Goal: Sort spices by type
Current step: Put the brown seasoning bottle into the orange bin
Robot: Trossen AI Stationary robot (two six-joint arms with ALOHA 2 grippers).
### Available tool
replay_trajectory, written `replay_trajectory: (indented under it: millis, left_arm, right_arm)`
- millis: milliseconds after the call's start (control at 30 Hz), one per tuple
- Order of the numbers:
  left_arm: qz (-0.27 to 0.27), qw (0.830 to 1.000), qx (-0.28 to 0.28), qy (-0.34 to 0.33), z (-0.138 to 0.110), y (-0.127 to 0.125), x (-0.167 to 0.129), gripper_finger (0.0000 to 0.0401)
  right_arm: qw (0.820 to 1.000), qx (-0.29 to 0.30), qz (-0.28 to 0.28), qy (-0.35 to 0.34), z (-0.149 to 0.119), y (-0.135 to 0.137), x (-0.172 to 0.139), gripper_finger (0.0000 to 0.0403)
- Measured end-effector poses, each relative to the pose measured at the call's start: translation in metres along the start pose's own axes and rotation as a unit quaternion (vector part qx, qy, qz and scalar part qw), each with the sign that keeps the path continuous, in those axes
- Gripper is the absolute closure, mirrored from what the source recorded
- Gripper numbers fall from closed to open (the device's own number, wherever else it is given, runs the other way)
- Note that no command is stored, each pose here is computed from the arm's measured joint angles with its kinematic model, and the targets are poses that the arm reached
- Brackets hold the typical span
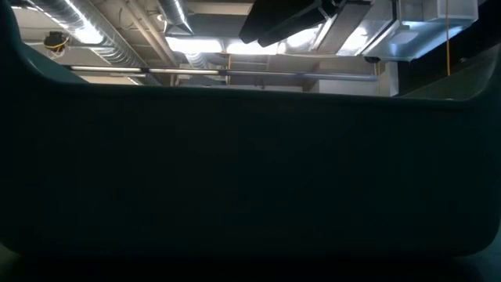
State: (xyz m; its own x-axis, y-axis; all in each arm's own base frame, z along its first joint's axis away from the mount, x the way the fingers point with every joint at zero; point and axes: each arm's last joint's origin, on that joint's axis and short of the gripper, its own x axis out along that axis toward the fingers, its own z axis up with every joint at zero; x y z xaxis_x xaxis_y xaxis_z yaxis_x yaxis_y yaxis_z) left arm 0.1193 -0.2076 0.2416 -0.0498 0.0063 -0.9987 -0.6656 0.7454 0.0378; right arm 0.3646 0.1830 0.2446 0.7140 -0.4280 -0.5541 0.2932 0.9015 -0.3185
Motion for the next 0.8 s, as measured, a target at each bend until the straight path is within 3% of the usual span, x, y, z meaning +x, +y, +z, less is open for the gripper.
replay_trajectory:
  millis: [100, 333, 567, 800]
  left_arm:
    - [0.012, 1.0, -0.013, -0.001, 0.008, 0.005, -0.007, 0.0124]
    - [-0.045, 0.999, -0.006, -0.016, 0.025, 0.006, -0.035, 0.0123]
    - [-0.09, 0.991, 0.02, -0.099, 0.059, 0.015, -0.074, 0.0122]
    - [-0.066, 0.979, 0.048, -0.185, 0.108, 0.044, -0.104, 0.0121]
  right_arm:
    - [1.0, 0.0, 0.0, 0.0, 0.0, 0.0, 0.0, 0.0107]
    - [1.0, -0.002, -0.001, 0.002, 0.0, 0.0, 0.0, 0.0107]
    - [1.0, -0.012, 0.0, 0.0, 0.0, 0.0, 0.0, 0.0107]
    - [0.999, -0.034, -0.007, 0.001, 0.001, -0.003, 0.002, 0.0107]
